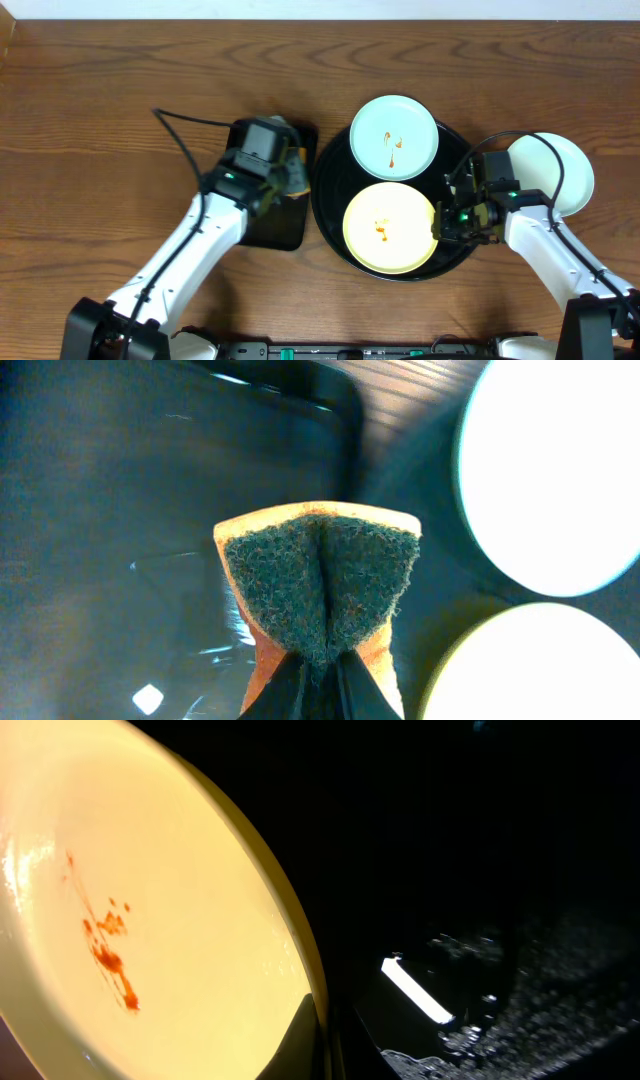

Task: Clean dirty plates on tray and stack at the side
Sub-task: 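Grip the rim of the yellow plate with the right gripper, then scrub the yellow plate with the sponge in the left gripper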

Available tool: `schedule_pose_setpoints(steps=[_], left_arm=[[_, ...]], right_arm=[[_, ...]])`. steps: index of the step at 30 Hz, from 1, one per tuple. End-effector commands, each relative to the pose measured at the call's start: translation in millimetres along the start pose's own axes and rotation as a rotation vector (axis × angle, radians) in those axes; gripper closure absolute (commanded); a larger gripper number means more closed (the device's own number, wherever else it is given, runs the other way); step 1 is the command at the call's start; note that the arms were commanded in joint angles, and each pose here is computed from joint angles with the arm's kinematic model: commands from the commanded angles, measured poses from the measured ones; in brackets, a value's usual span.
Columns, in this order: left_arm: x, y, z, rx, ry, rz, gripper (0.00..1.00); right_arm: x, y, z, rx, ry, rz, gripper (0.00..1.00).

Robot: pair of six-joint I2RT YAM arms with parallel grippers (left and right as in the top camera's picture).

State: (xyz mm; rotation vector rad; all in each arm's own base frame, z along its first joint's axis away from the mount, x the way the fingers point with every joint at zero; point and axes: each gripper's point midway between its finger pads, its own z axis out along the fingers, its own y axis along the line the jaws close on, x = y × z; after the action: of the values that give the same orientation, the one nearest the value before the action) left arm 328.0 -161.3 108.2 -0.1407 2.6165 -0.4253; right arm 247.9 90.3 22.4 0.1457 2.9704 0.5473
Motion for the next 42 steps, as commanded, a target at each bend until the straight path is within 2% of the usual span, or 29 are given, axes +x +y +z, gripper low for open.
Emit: schedule_pose_setpoints(steps=[1, 4, 17, 25, 29, 36, 42], left_arm=[[19, -33, 3, 0.079, 0.045, 0.065, 0.92], [38, -57, 9, 0.113, 0.076, 0.125, 0.92], [126, -134, 48, 0.22, 0.195, 0.284, 0.92], [151, -132, 66, 0.192, 0.248, 0.32, 0.92], [141, -119, 75, 0.129, 0.209, 0.315, 0.92], [92, -83, 85, -0.027, 0.055, 0.256, 0.92], [61, -66, 88, -0.053, -0.006, 0.196, 0.92]], right_arm=[[2, 2, 3, 0.041, -0.009, 0.03, 0.99], [1, -4, 4, 0.102, -0.027, 0.064, 0.99], [6, 7, 8, 0.096, -0.018, 0.016, 0.99], [9, 11, 9, 0.095, -0.009, 0.018, 0.99], [12, 10, 9, 0.101, 0.003, 0.021, 0.99], [17, 9, 9, 0.107, 0.02, 0.02, 0.99], [22, 15, 11, 0.107, 0.035, -0.008, 0.99]])
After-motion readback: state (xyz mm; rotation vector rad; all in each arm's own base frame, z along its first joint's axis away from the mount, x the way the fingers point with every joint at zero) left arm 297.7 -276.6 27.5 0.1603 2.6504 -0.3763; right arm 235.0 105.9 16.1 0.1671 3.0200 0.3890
